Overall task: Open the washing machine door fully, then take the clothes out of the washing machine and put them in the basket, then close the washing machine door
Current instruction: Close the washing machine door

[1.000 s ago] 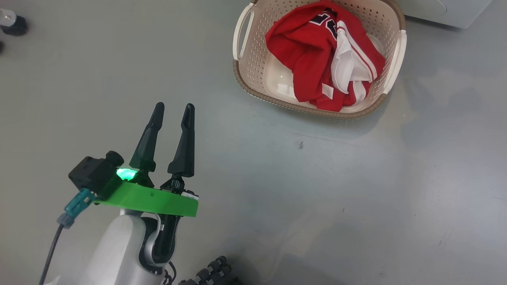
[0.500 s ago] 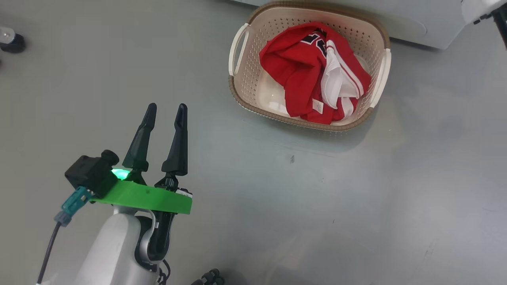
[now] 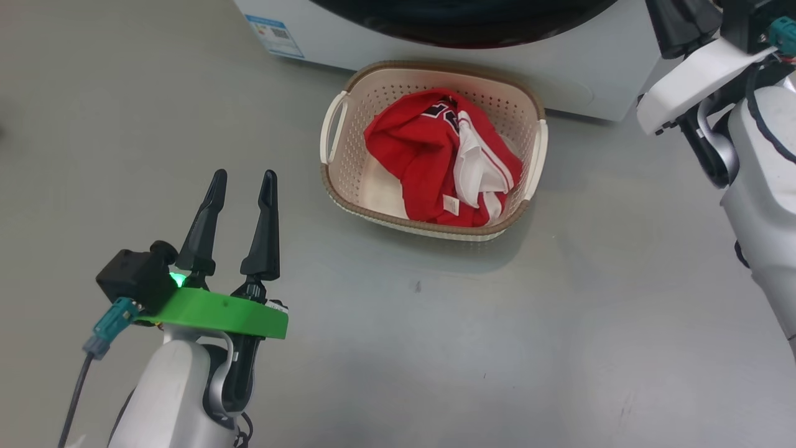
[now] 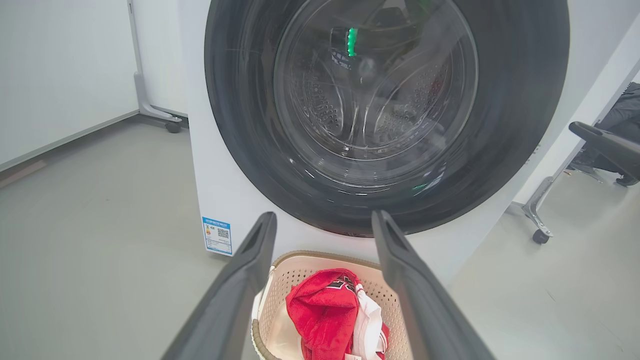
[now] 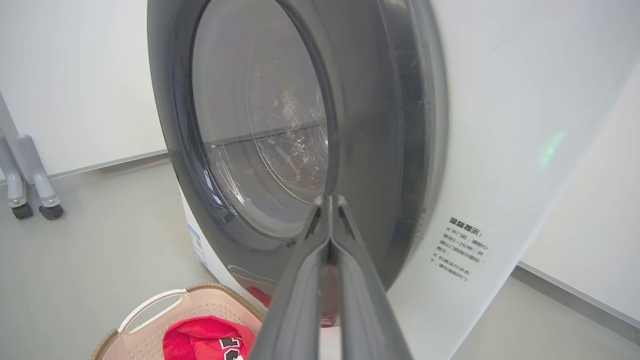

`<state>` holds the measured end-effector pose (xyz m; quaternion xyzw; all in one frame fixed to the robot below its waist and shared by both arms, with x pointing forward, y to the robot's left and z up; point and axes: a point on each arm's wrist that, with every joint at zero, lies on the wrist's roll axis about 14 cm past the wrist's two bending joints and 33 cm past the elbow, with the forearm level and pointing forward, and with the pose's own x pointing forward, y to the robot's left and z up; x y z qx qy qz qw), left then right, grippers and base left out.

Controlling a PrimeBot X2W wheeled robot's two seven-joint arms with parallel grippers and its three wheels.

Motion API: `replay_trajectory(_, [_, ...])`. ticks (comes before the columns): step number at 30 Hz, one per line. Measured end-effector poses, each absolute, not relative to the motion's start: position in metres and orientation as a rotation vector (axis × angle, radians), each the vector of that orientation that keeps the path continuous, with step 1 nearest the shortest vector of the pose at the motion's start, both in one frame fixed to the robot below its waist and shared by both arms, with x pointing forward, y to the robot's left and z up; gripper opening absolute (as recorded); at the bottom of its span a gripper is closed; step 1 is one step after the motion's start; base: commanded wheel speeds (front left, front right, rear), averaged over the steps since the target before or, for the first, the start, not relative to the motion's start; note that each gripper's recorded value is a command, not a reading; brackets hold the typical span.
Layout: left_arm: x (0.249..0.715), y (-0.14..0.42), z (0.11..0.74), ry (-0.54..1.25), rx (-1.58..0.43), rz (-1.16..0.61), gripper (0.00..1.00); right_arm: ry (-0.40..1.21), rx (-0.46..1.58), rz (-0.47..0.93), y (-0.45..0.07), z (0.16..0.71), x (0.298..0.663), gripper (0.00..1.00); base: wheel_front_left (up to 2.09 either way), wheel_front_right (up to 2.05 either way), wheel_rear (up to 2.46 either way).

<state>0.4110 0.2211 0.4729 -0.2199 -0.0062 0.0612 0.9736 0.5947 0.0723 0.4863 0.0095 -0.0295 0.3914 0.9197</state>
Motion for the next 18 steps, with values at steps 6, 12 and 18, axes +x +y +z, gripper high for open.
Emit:
replay_trajectory(6, [0.408,0.212,0.477,-0.018,-0.45,0.089,1.0,-0.052,0.022,0.767,0.052,0.498,0.577,0.0,0.0,0.0,0.0])
replay_trajectory(12, [0.404,0.204,0.482,-0.025,-0.451,0.057,1.0,-0.078,0.043,0.695,0.02,0.517,0.562,0.0,0.0,0.0,0.0])
replay_trajectory(18, [0.398,0.196,0.489,-0.042,-0.452,0.026,1.0,-0.073,0.075,0.572,-0.022,0.524,0.537,0.0,0.0,0.0,0.0])
